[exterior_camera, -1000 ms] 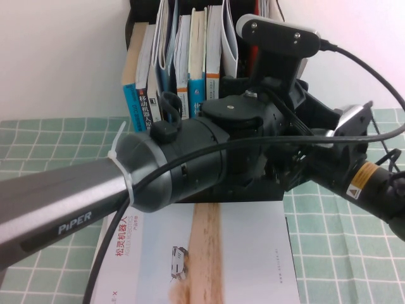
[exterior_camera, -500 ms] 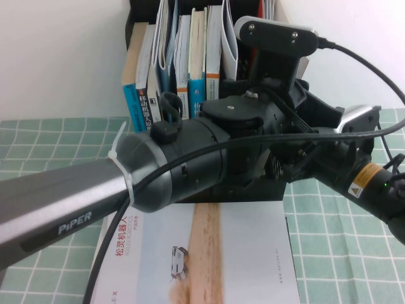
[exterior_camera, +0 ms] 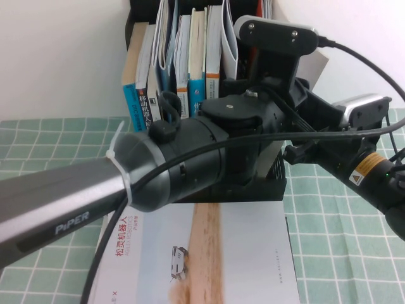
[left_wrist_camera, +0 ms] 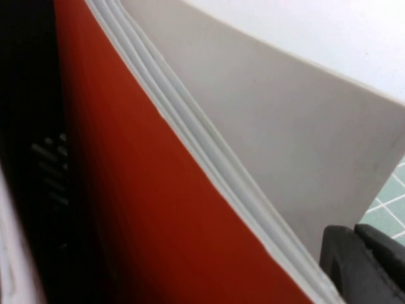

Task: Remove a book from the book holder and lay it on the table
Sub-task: Pick up the right side book from the book shelf

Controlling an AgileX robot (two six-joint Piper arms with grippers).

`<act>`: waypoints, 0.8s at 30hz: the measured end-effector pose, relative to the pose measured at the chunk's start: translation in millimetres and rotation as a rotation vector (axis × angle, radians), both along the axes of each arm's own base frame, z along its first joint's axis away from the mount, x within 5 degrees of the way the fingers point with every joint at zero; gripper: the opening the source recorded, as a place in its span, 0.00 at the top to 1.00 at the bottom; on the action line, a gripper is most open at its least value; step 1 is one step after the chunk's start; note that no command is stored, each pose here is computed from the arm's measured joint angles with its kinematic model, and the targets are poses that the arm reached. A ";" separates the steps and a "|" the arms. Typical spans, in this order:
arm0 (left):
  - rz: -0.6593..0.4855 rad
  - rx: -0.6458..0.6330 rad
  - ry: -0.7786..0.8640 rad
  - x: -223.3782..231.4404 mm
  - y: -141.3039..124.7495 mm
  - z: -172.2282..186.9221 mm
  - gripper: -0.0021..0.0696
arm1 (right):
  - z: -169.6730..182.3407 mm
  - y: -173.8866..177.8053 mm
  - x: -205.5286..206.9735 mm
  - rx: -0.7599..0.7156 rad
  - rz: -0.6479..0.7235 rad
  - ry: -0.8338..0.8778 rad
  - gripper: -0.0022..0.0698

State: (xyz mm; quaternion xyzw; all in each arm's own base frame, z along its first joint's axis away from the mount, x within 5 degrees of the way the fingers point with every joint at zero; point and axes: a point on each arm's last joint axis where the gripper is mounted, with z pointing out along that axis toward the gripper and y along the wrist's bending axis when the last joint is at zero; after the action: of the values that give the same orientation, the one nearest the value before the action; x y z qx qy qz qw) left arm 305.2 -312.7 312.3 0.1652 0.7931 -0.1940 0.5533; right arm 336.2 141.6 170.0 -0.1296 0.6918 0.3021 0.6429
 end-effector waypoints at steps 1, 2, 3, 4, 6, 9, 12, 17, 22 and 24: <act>-0.011 -0.006 -0.007 -1.5 0.5 3.8 0.97 | 0.0 0.2 -0.1 0.001 0.002 0.001 0.95; -0.022 -0.015 -0.014 -3.3 1.0 8.2 0.97 | -0.1 0.4 -0.3 0.000 0.006 0.001 0.95; -0.032 -0.025 -0.029 -6.1 3.2 16.2 0.97 | 1.1 0.4 -0.5 -0.002 0.007 0.000 0.96; -0.041 -0.036 -0.052 -9.7 6.7 26.8 0.97 | 3.4 0.5 -1.0 -0.001 0.009 -0.004 0.96; -0.049 -0.058 -0.106 -18.8 16.9 51.8 0.97 | 12.7 0.8 -3.1 -0.004 0.020 -0.021 0.96; -0.005 -0.088 -0.213 -38.9 44.5 99.3 0.97 | 39.1 -0.4 -9.3 -0.005 0.028 -0.100 0.96; 0.098 -0.053 -0.316 -56.1 78.0 135.4 0.97 | 70.2 -4.0 -17.4 -0.022 0.012 -0.217 0.96; 0.337 0.017 -0.384 -76.8 131.7 170.1 0.97 | 124.9 -12.7 -38.6 -0.036 -0.028 -0.430 0.96; 0.481 0.075 -0.381 -86.8 159.0 179.3 0.97 | 167.8 -20.3 -68.0 -0.137 -0.038 -0.574 0.96; 0.495 0.088 -0.373 -88.8 162.9 176.0 0.97 | 180.1 -22.3 -79.8 -0.189 -0.029 -0.615 0.96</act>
State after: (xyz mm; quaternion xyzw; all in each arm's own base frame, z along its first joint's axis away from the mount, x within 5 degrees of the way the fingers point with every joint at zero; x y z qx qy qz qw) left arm 216.4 -149.8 488.3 0.0235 0.7017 0.0149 0.7119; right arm 256.4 119.2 350.1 -0.2640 0.4919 0.1738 0.8113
